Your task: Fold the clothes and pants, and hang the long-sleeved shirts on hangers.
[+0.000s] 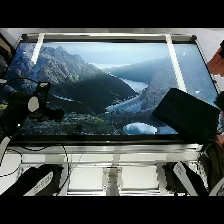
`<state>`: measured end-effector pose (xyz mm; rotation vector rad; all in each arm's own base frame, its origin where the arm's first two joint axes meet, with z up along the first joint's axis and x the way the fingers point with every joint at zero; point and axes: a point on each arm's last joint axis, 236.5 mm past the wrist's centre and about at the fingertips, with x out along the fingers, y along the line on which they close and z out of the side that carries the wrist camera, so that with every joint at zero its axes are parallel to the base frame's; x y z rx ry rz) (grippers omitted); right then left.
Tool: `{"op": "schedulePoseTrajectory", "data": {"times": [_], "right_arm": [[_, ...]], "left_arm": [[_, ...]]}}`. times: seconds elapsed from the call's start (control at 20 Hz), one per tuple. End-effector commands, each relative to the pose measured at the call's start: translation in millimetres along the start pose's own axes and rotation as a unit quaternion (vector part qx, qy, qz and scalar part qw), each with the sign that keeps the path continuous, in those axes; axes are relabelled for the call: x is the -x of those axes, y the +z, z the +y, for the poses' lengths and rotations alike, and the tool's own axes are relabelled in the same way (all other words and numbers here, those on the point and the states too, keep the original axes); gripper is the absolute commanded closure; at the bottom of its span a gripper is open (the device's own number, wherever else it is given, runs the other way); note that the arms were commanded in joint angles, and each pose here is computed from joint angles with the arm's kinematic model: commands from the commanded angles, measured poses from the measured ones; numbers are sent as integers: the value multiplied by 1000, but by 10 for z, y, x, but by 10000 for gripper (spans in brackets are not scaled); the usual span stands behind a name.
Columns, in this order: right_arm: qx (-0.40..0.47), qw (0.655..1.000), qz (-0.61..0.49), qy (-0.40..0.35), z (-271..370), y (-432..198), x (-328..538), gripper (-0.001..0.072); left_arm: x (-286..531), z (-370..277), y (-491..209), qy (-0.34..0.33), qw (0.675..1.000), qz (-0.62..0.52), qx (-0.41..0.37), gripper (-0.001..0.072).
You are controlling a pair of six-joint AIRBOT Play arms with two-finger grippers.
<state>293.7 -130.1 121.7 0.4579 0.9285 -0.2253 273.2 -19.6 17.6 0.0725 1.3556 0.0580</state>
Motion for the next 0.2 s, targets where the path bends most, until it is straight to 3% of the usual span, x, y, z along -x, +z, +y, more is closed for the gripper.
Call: {"op": "schedulePoseTrajectory", "data": {"times": [0.0, 0.15], "right_arm": [[122, 989, 21, 87, 927, -422, 107, 699], [168, 973, 93, 131, 1323, -1053, -70, 699]], "left_arm": [[1, 0, 0, 0, 1000, 0, 0, 86], [1, 0, 0, 0, 1000, 0, 0, 86]]}}
